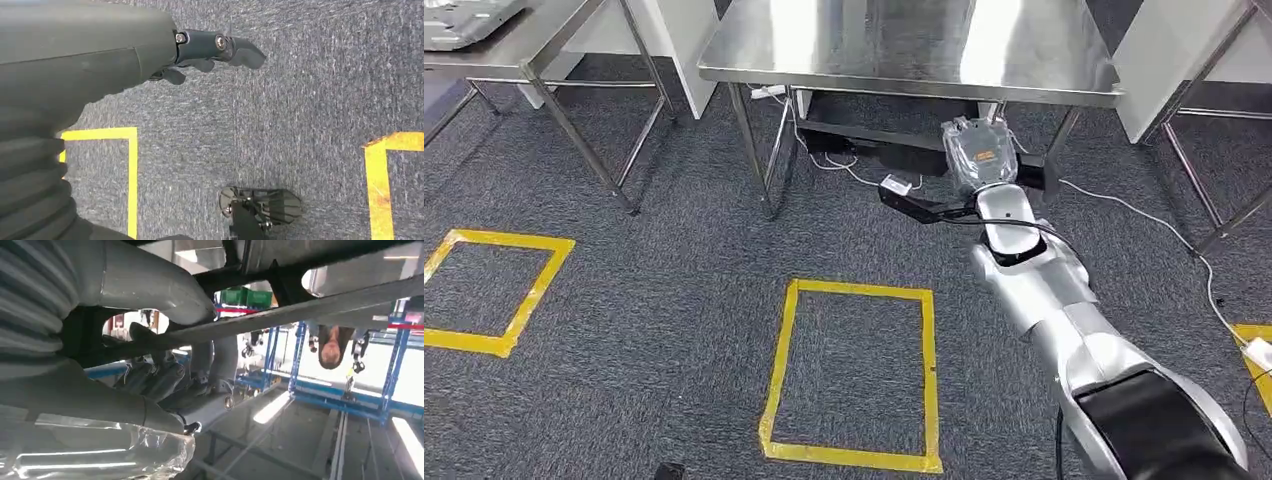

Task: Take the parts from the cabinet and place them on the table.

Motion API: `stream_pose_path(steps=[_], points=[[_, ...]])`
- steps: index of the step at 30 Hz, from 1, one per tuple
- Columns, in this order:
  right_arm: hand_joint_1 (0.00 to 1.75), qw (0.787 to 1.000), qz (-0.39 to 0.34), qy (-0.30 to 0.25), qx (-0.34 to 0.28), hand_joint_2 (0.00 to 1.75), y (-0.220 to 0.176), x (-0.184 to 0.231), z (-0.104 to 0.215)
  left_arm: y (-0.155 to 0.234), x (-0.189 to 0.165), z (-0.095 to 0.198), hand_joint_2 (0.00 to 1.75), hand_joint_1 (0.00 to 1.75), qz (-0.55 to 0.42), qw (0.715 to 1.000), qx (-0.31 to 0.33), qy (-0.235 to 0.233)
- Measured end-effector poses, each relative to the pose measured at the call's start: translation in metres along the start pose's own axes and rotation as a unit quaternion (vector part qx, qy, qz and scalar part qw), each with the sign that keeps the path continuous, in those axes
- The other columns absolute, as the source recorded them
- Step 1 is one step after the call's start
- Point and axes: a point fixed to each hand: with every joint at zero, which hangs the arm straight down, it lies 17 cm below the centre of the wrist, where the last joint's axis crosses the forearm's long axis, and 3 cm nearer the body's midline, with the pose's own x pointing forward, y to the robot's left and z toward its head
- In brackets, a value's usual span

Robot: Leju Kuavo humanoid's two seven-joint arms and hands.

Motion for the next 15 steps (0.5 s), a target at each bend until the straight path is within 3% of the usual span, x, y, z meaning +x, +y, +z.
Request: stream_pose_path(steps=[15], points=[[1.75, 1.0, 0.022, 0.012, -0.001, 1.75, -0.002, -0.008, -0.002, 0.01, -0.001, -0.002, 1.75, 0.0, 0.003, 1.0, 0.012, 0.002]])
